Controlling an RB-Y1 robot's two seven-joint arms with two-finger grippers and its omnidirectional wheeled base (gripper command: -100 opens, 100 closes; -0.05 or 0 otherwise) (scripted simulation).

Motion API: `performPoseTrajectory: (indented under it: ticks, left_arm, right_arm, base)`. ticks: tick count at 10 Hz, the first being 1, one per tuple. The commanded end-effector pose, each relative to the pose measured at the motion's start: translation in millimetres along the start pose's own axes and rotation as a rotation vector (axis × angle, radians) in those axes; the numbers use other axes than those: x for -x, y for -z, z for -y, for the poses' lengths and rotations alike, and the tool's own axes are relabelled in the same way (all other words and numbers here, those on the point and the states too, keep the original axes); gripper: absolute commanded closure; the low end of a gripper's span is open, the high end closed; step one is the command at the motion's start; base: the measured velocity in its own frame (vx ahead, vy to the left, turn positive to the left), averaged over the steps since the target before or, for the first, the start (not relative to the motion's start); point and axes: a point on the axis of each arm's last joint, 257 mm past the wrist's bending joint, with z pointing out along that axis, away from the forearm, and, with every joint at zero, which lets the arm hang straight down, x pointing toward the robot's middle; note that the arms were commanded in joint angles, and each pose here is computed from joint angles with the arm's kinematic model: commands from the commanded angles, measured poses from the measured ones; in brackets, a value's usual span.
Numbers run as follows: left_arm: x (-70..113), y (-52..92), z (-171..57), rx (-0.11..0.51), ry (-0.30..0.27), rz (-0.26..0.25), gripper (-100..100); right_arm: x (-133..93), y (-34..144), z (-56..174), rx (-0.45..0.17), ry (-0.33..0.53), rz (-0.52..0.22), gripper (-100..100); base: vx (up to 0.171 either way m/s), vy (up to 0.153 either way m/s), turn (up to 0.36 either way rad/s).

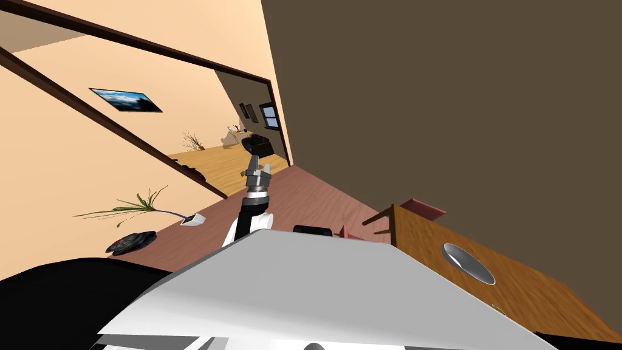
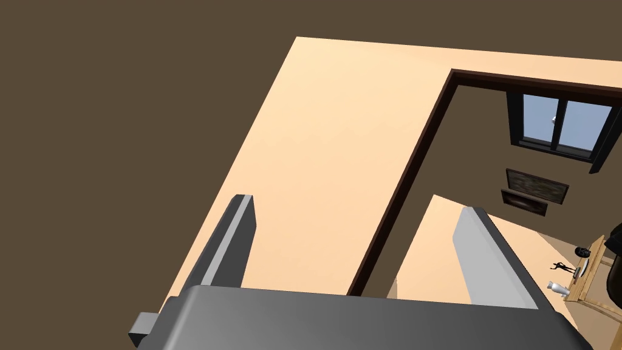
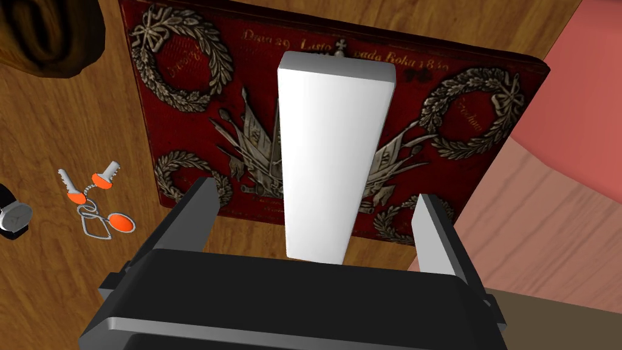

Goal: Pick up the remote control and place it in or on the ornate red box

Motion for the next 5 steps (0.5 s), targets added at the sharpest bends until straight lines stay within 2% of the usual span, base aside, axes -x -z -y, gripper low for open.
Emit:
performPoseTrajectory:
  ticks: [1, 5]
  left_arm:
    - [0.0, 0.0, 0, 0.0, 0.0, 0.0, 0]
    - [0.0, 0.0, 0, 0.0, 0.0, 0.0, 0]
  right_arm:
    - [9, 9.9, 0, 0.006, 0.005, -0.001, -100]
    - [27, 33.7, 2, 0.012, 0.017, -0.001, -100]
  base:
    - [-0.034, 0.03, -0.047]
    - [-0.023, 0.028, -0.027]
